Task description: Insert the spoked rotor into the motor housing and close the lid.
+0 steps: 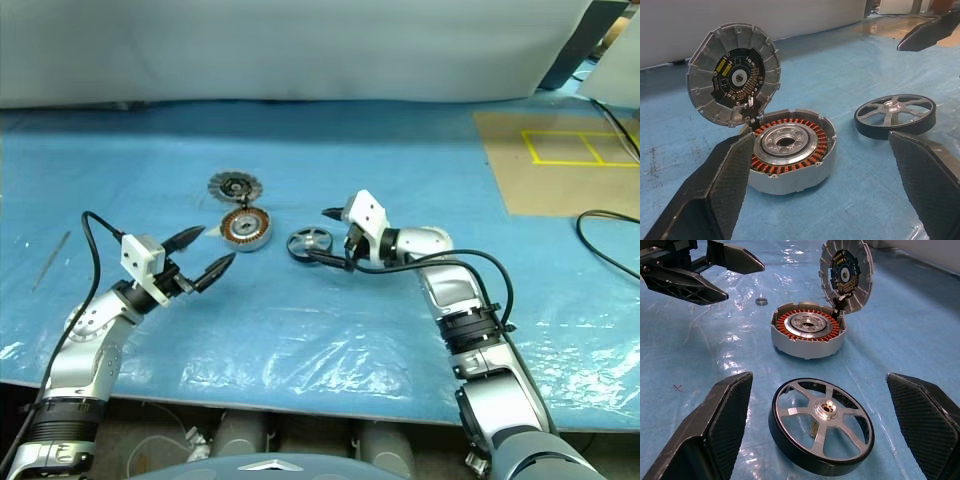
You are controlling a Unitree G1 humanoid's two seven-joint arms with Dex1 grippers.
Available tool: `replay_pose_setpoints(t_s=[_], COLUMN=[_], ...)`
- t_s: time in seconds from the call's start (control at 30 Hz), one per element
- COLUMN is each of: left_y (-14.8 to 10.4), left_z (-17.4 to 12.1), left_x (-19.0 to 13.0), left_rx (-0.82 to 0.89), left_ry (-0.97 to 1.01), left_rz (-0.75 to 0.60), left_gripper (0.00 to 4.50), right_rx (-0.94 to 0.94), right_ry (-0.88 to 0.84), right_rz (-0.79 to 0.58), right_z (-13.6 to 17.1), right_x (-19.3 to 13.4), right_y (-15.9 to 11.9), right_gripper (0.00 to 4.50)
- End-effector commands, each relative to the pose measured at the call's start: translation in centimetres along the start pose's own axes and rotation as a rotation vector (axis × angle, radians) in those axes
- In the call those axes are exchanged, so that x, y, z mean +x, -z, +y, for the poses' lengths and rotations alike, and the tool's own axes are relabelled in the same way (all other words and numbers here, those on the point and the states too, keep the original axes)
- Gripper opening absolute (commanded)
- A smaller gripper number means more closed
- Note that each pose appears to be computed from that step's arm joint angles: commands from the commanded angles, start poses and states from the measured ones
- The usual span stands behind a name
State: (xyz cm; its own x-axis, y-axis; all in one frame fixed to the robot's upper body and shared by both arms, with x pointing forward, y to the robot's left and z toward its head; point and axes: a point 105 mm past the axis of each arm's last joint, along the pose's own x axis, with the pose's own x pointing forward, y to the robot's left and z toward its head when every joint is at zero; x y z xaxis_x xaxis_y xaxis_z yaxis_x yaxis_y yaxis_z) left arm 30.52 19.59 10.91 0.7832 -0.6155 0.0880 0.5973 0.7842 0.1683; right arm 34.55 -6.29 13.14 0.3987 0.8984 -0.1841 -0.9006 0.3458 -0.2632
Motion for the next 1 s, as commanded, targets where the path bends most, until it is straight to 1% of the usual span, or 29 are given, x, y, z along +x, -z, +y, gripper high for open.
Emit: replay_pose_setpoints(t_s=[0.03,0.27,0.5,0.77,0.83,1.0], left_y=[-1.1,-1.2,-0.3,-0.1,0.0,0.7], left_z=[0.4,0.7,3.0,3.2,3.4,5.1], left_x=[0.0,0.2,-0.3,-0.5,-0.6,-0.9], left_rx=[0.035,0.031,0.028,0.02,0.022,0.028], left_ry=[-0.007,-0.034,-0.183,-0.201,-0.217,-0.341], left_rz=[-0.03,-0.038,-0.009,-0.01,0.0,0.057], left_gripper=[4.5,4.5,4.5,4.5,4.5,4.5], right_rx=[-0.039,-0.038,-0.039,-0.036,-0.037,-0.04], right_ry=[-0.007,-0.003,-0.002,0.002,0.004,0.022], right_rz=[-0.027,-0.033,-0.032,-0.031,-0.03,-0.039], right_z=[-0.1,0.0,0.2,0.1,0.0,-0.2], right_x=[0.2,0.2,0.3,0.4,0.4,0.4], right_y=[-1.1,-1.1,-1.0,-1.0,-1.0,-1.2], right_gripper=[4.48,4.48,4.48,4.48,4.48,4.48])
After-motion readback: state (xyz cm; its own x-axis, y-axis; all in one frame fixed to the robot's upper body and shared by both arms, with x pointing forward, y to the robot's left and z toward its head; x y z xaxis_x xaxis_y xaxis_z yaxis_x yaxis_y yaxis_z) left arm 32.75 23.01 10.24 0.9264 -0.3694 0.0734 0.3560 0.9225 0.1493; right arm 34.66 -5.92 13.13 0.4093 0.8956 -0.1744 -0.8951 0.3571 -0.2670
